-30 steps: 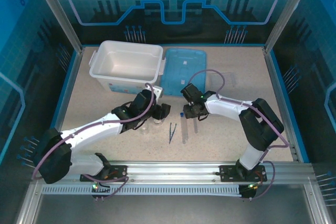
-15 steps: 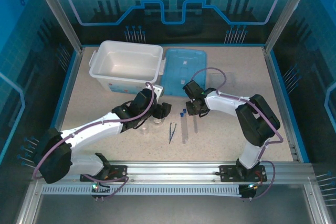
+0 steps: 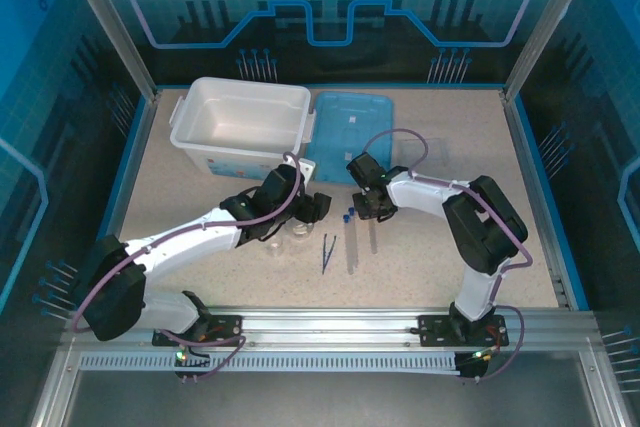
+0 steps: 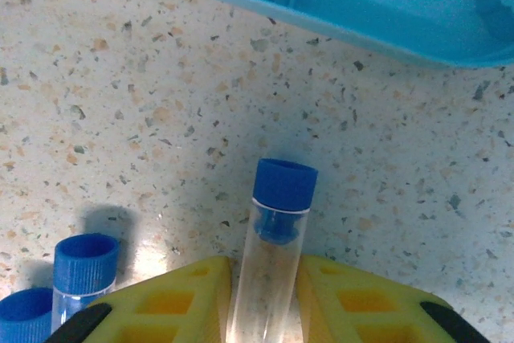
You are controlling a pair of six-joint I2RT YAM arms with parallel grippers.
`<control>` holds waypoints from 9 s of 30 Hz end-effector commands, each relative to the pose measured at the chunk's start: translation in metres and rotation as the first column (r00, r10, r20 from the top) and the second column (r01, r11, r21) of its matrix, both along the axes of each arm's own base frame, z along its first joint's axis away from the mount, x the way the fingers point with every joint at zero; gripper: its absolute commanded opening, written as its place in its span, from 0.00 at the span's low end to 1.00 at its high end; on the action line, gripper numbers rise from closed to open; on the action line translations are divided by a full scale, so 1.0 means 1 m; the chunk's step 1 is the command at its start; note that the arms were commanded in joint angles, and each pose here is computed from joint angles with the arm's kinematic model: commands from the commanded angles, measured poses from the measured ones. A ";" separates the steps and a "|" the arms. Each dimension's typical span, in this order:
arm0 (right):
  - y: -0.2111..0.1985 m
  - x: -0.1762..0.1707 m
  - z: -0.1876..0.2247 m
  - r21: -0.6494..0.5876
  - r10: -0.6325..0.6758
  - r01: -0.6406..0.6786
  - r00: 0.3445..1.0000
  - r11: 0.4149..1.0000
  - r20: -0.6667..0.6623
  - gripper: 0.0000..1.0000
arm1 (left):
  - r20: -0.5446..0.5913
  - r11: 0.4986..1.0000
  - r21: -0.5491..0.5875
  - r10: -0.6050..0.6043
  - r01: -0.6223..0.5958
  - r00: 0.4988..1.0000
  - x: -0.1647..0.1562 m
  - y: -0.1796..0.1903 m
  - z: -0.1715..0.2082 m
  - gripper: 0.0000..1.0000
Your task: Organize the chemistry lab equipment
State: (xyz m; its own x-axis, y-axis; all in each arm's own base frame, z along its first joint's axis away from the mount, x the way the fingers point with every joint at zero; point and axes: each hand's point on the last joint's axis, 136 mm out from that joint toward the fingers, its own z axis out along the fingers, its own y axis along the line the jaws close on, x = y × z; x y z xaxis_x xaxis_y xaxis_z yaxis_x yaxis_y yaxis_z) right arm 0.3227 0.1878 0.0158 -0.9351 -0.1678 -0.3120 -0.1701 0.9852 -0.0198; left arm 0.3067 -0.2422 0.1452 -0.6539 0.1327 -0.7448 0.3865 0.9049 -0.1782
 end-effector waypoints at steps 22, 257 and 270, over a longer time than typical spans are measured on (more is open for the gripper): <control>-0.015 0.000 -0.007 -0.017 -0.072 0.071 0.997 0.997 -0.018 0.16 | -0.058 0.989 -0.137 -0.064 0.056 0.996 0.016 -0.028 0.012 1.00; -0.128 0.199 0.168 0.177 -0.408 0.394 0.644 0.902 0.647 0.13 | -0.020 0.968 -0.101 -0.234 0.230 0.972 -0.036 -0.054 0.004 0.80; -0.129 0.209 0.157 0.161 -0.406 0.401 0.655 0.902 0.637 0.13 | -0.011 0.970 -0.086 -0.228 0.226 0.974 -0.035 -0.052 0.003 0.81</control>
State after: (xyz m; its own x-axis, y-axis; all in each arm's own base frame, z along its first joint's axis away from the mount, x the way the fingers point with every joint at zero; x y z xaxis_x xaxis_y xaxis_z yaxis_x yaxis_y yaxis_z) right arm 0.5236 0.0645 0.1708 -0.4938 0.1617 -0.8544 0.2750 0.9612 0.0230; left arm 0.2728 -0.2960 0.1509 -0.6260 0.2235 -0.7471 0.5875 0.7652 -0.2634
